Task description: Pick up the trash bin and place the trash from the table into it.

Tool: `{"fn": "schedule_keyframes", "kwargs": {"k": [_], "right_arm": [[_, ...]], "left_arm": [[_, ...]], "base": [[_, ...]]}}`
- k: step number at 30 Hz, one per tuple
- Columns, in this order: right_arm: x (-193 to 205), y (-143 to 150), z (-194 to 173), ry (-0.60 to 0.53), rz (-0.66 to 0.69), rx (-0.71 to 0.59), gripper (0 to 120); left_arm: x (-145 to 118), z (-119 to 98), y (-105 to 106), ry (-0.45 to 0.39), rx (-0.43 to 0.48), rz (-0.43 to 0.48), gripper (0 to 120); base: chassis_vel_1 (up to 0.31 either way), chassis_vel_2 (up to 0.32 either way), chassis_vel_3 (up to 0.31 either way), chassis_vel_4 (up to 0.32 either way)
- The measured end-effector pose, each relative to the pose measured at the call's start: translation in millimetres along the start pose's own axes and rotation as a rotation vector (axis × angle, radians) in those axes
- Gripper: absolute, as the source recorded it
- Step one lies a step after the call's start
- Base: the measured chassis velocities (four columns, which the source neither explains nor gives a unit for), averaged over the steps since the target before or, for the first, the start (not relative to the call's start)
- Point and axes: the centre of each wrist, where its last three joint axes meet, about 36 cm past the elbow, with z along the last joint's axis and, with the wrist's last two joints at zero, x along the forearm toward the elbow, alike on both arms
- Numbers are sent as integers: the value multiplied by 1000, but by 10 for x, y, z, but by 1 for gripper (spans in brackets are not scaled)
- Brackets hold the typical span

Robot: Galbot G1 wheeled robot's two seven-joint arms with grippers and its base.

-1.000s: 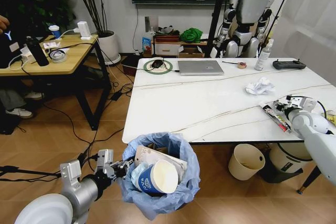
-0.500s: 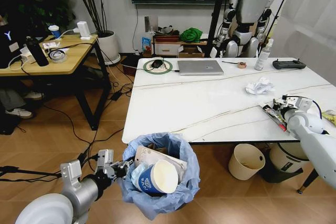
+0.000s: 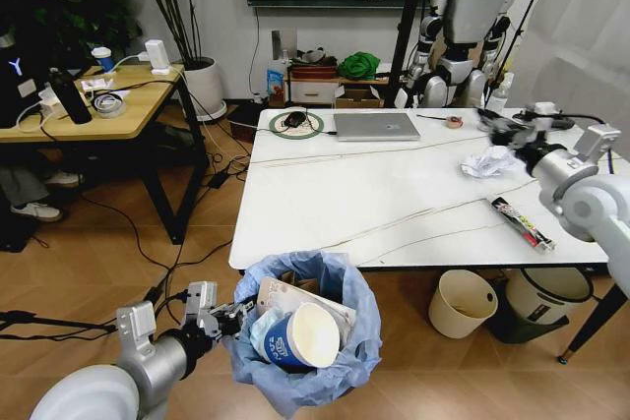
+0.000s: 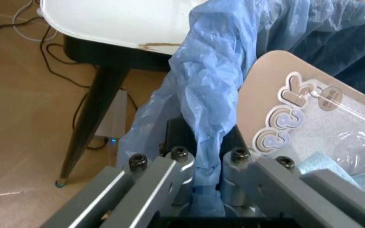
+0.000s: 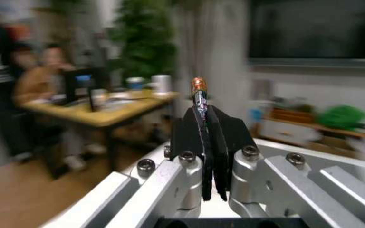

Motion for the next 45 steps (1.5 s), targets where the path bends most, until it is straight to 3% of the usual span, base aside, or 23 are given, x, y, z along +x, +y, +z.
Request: {"fn": "schedule_keyframes", "kwargs": {"k": [1,3,6,13,25,31,35,38,40,44,45], "right_arm": [[0,0,0,0,0,0,2],[35,413,-7,15,-148,-4,2],[137,789,64,64,-274,-11,2],[435,1240,313,219,-414,13,2],[463,1406,555,290,-474,-2,2],[462,1344,642,310,-458,16,4],[456,1322,663,307,-452,26,23],[458,1317,657,304,-449,27,28],[451,1299,624,283,-437,37,40],[359,1139,474,92,-269,40,56],[359,1139,474,92,-269,40,56]], "left_arm": [[0,0,0,0,0,0,0],[13,-10,-15,-7,-1,3,0],[19,-23,-22,-13,-3,4,0],[6,-19,-37,-20,6,12,0],[-11,-11,-57,-28,20,23,0],[-14,-4,-58,-28,25,24,0],[6,-4,-73,-28,23,26,0],[10,-2,-72,-27,22,24,0],[13,6,-69,-28,20,19,0],[18,41,-64,-27,19,9,0],[18,41,-64,-27,19,9,0]], "base": [[0,0,0,0],[0,0,0,0],[0,0,0,0],[0,0,0,0],[0,0,0,0],[0,0,0,0],[0,0,0,0],[0,0,0,0],[0,0,0,0],[0,0,0,0],[0,0,0,0]]}}
